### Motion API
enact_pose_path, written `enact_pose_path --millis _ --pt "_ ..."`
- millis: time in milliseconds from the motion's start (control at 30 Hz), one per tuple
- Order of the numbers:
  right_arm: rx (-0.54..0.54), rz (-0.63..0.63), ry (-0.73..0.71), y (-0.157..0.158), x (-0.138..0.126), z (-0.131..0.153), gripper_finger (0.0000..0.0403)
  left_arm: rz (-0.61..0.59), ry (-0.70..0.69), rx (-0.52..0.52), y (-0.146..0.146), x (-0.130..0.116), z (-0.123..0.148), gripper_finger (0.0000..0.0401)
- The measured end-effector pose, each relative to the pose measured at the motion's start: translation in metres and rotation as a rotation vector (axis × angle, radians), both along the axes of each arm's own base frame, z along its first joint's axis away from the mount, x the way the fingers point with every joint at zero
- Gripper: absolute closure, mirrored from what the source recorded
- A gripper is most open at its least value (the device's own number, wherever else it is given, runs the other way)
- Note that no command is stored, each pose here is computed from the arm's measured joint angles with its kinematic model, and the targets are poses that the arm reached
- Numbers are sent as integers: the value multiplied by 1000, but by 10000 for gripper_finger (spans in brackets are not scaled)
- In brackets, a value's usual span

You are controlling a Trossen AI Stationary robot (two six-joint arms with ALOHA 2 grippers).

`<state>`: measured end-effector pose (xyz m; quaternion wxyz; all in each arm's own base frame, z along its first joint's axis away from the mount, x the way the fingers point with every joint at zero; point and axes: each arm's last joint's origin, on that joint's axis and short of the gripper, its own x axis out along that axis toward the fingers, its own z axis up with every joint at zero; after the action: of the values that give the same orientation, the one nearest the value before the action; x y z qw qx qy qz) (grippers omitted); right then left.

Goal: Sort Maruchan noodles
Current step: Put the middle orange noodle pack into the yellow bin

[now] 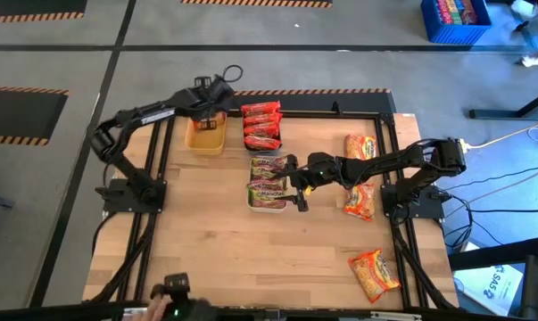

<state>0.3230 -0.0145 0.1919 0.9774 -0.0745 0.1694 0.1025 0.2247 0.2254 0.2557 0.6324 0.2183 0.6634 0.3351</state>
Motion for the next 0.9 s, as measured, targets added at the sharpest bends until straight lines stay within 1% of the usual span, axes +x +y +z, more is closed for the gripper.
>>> enact_pose_path --millis 33,100,133,233,300,367,500,700,733,800,900 --pt "0 0 0 0 0 0 100 -1 -72 2 -8 1 9 261" --pt "11 -4 5 0 0 0 100 -8 -227 -33 -26 2 24 261" --pt "51 -11 23 0 0 -1 100 -10 -314 -61 -36 3 31 261" --pt "134 -16 120 1 1 0 100 -52 -527 -217 -66 0 47 261" --pt "128 -41 172 2 0 7 100 -106 -625 -305 -86 -2 53 261" --pt "112 -57 222 8 -3 14 100 -159 -667 -350 -107 -4 51 262" --pt "96 -83 279 19 -13 30 100 -210 -734 -388 -143 -11 38 263" --pt "156 -190 367 29 -40 47 102 -283 -796 -516 -191 -15 -3 263" --pt "169 -212 385 30 -45 50 106 -296 -819 -533 -198 -14 -9 263" --pt "199 -257 438 34 -57 53 122 -308 -814 -575 -212 -16 -23 263" --pt "257 -298 538 41 -74 56 160 -347 -849 -638 -233 -16 -35 263"
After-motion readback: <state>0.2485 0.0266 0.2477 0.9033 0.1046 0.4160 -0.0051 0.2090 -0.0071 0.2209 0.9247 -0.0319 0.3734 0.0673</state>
